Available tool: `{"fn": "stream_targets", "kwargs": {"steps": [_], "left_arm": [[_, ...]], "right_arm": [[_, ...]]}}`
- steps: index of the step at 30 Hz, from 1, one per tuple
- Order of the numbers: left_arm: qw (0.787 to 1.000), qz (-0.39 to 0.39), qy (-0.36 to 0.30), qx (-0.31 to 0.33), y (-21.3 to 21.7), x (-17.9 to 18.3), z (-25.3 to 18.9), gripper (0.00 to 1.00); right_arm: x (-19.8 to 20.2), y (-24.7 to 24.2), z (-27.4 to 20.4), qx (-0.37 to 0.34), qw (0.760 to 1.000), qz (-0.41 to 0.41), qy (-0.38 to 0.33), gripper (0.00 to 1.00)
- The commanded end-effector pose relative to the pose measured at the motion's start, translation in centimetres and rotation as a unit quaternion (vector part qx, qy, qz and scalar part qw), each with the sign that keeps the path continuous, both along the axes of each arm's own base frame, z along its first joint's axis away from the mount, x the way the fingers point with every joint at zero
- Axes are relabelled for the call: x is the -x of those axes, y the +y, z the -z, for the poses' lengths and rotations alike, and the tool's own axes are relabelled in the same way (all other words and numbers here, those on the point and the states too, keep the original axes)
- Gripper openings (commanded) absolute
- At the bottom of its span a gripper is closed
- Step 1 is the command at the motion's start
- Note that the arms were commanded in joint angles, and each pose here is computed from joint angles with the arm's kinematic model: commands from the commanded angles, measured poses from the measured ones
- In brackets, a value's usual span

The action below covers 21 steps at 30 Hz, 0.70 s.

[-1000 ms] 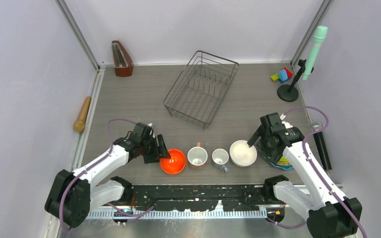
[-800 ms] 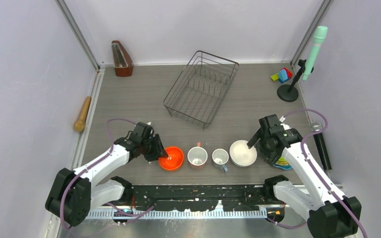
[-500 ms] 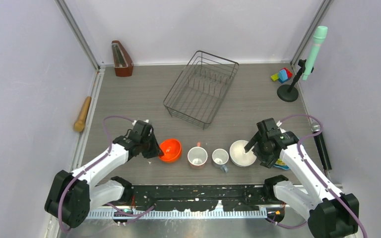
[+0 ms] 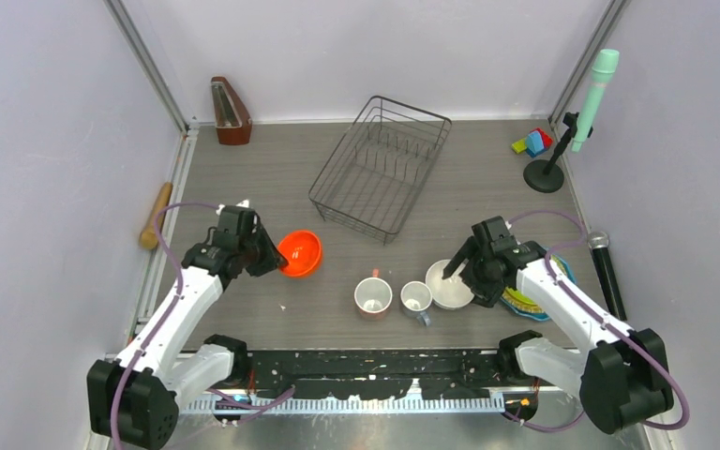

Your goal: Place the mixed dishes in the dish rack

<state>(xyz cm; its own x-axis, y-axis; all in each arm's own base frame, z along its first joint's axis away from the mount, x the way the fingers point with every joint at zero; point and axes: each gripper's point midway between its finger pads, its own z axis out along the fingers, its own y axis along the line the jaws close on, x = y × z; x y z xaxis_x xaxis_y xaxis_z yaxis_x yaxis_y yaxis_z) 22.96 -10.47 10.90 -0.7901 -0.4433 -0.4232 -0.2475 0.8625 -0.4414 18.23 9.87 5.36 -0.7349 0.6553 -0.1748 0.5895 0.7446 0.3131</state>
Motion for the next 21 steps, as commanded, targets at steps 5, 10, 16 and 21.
{"fn": "stream_targets", "kwargs": {"steps": [5, 10, 16, 21], "left_arm": [[0.996, 0.060, -0.061, 0.034, -1.5, -0.9, -5.9, 0.00], [0.989, 0.098, -0.087, 0.072, -3.2, -1.5, -8.2, 0.00], [0.976, 0.122, -0.128, 0.130, -5.4, -2.7, -11.2, 0.00], [0.957, 0.164, -0.140, 0.195, -7.9, -3.8, -13.7, 0.00]], "right_arm": [[-3.5, -2.0, -4.9, 0.070, 0.995, 0.016, -0.075, 0.99], [-3.6, -4.2, -8.5, 0.125, 0.986, 0.002, -0.110, 1.00], [-5.2, -2.3, -14.1, 0.093, 0.969, -0.081, -0.213, 1.00], [-6.7, 4.7, -19.2, -0.055, 0.921, -0.206, -0.326, 1.00]]}}
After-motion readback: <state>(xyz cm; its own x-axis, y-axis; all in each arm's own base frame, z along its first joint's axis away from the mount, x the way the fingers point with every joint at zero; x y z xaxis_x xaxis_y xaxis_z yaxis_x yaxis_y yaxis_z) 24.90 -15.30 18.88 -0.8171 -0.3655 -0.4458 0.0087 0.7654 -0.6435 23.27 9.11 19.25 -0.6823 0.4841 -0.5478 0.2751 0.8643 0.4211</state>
